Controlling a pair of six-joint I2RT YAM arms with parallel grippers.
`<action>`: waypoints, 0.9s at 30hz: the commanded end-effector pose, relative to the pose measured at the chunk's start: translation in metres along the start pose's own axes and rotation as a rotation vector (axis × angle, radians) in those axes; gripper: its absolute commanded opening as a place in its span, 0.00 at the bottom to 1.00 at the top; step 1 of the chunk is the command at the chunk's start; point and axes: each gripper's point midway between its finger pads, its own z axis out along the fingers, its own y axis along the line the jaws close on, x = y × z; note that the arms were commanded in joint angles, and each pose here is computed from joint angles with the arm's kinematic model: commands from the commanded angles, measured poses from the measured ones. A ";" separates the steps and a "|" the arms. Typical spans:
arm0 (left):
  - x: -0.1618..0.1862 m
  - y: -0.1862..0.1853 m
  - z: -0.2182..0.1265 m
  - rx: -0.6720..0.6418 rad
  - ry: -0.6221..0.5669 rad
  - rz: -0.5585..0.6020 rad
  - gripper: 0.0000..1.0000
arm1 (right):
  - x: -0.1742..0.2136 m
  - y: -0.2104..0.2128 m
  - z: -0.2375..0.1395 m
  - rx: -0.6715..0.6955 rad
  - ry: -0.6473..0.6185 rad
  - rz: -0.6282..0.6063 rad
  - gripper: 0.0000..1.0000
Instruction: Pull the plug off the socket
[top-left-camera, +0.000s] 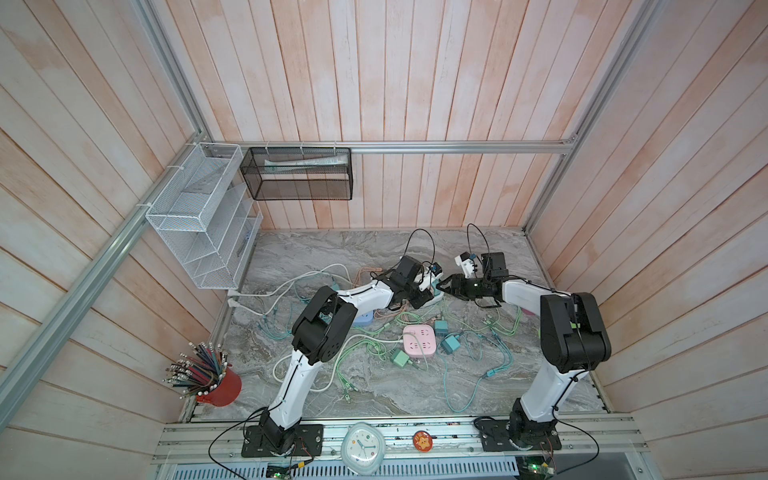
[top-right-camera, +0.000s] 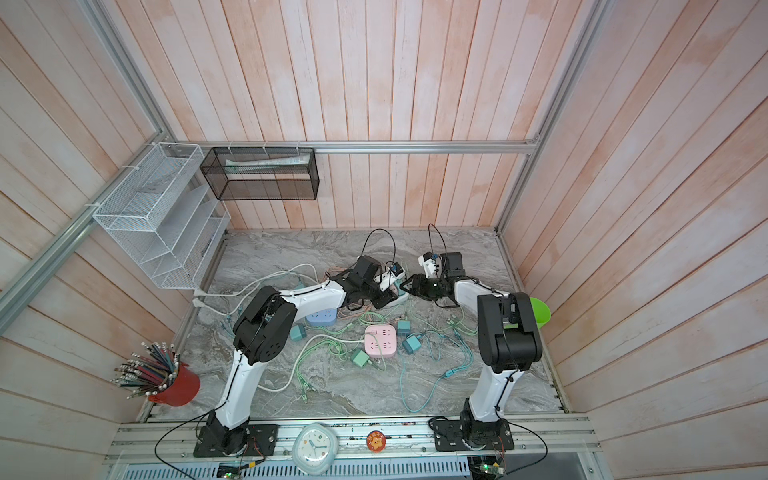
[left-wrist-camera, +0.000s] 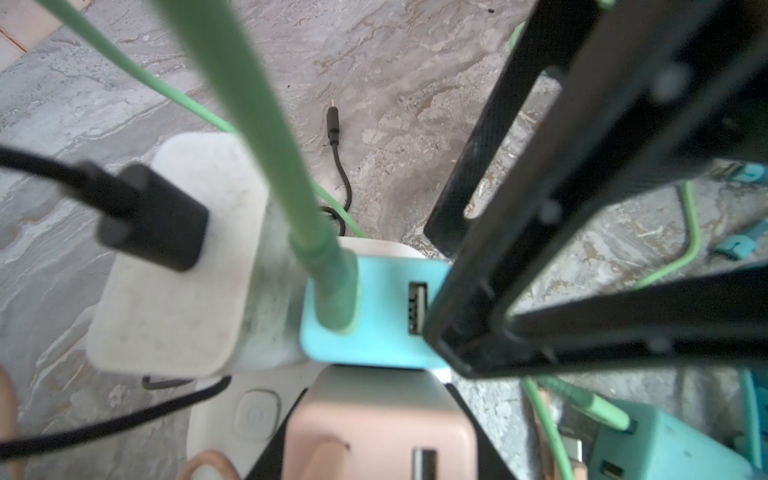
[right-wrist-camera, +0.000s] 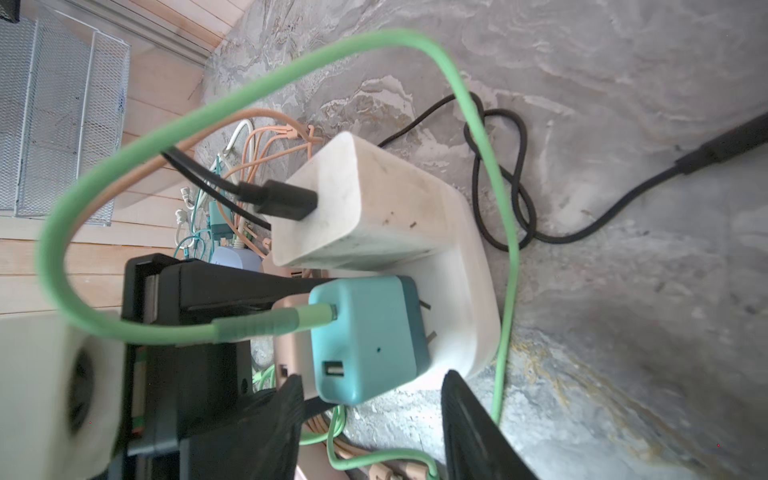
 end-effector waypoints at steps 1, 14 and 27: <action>-0.003 -0.001 -0.003 0.002 -0.016 0.032 0.22 | 0.004 -0.002 -0.001 0.007 0.015 0.021 0.50; -0.002 -0.009 -0.006 0.036 -0.025 0.050 0.21 | 0.010 -0.019 0.011 0.023 0.042 0.059 0.49; 0.008 -0.018 -0.011 0.070 -0.009 0.087 0.20 | 0.001 -0.009 0.000 -0.020 -0.007 0.066 0.54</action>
